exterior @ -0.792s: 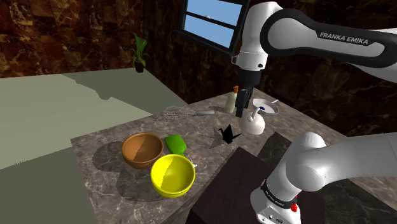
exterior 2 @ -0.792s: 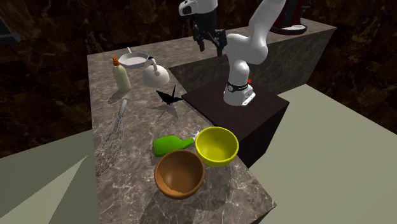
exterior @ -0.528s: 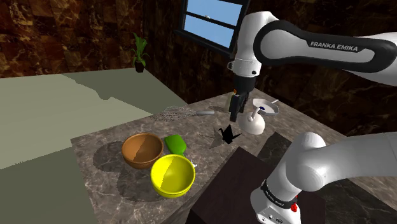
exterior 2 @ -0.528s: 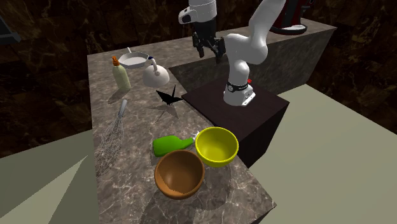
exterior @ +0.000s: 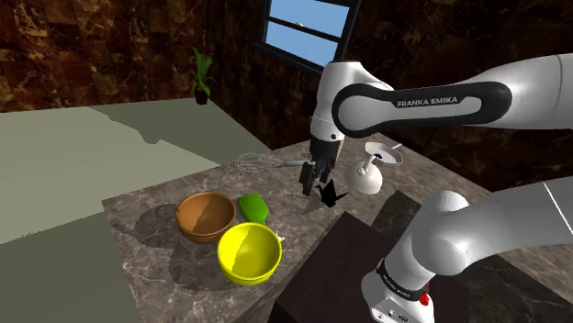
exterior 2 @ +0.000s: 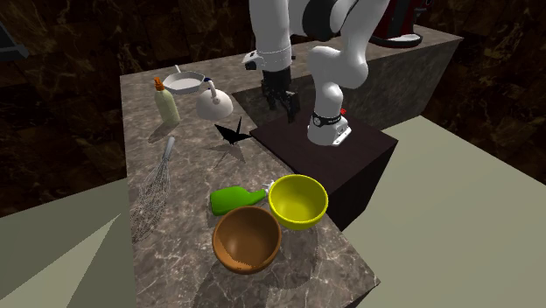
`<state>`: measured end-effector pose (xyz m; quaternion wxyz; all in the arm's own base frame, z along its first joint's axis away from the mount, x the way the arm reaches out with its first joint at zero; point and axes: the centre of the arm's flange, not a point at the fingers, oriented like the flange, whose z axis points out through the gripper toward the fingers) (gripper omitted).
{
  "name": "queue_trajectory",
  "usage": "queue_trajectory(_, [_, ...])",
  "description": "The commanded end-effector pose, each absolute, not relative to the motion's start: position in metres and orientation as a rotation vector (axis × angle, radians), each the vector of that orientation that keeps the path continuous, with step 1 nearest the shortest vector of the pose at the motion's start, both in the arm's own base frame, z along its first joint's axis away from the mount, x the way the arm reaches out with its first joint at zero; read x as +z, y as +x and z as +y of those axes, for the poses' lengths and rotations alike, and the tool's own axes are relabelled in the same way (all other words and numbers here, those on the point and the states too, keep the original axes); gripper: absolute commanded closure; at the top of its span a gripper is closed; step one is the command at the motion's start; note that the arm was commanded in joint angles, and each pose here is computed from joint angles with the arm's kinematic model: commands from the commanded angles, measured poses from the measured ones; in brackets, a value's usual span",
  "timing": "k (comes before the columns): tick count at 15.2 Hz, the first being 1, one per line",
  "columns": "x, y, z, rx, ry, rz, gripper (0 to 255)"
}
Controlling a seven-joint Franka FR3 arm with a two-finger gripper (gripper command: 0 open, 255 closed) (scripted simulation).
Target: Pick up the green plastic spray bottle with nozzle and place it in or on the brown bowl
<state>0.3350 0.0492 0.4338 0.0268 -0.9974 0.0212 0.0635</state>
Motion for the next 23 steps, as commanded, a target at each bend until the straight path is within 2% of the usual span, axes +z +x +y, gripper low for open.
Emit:
queue_trajectory(1, [0.408,0.344,0.054,0.168,-3.081,0.121,0])
queue_trajectory(19, [0.212,0.451,0.076,-0.041,-3.031,0.587,0])
queue_trajectory(23, [0.192,0.454,0.077,-0.045,-3.029,0.596,0])
